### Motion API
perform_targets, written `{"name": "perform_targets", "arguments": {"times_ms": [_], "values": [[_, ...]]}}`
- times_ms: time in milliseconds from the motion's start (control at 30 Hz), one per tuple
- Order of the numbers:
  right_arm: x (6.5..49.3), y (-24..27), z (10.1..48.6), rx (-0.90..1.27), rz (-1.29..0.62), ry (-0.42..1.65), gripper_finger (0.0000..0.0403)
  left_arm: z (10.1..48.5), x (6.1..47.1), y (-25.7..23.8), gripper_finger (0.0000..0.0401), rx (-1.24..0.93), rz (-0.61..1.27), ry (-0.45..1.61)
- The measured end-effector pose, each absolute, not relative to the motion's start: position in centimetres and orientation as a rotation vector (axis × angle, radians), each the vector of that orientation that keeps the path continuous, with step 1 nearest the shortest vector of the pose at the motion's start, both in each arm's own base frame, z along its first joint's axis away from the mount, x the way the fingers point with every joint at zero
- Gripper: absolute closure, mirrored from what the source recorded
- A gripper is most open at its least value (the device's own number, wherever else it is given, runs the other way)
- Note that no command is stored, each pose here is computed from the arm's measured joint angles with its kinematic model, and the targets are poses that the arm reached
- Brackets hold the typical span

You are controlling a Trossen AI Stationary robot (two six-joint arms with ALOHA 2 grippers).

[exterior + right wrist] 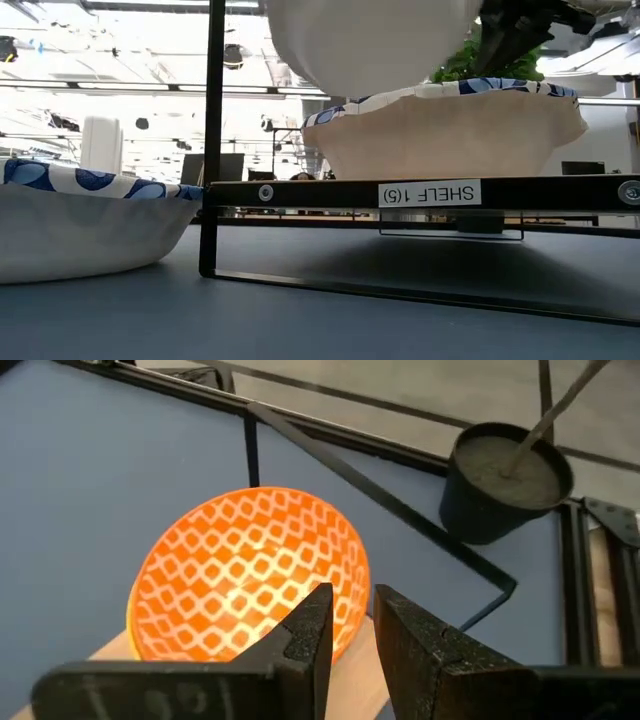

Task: Place and stack bowls onto a shelf
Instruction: Stack the white pattern plate into the white pattern plate on the shelf

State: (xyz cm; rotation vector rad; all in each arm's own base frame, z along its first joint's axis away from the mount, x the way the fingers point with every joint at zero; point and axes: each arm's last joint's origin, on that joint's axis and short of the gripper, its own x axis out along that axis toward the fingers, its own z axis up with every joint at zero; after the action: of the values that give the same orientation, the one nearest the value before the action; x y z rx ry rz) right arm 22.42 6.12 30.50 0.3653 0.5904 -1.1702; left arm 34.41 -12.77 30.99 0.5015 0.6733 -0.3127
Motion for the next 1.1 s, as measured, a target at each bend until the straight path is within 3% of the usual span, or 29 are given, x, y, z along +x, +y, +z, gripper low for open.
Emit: {"name": "perform_targets", "arguments": {"times_ms": [300, 733, 1100], "values": [[22.2, 6.4, 30.6, 0.371, -1.154, 0.593, 0.0301, 28.2, 38.4, -14.7, 0.0401, 0.584, -0.362, 0.781], [22.3, 6.2, 30.6, 0.377, -1.163, 0.587, 0.0301, 26.7, 38.9, -15.1, 0.04, 0.61, -0.442, 0.809], [22.3, 6.2, 30.6, 0.377, -1.162, 0.587, 0.0301, 26.9, 38.8, -16.1, 0.035, 0.691, -0.499, 0.753]]}}
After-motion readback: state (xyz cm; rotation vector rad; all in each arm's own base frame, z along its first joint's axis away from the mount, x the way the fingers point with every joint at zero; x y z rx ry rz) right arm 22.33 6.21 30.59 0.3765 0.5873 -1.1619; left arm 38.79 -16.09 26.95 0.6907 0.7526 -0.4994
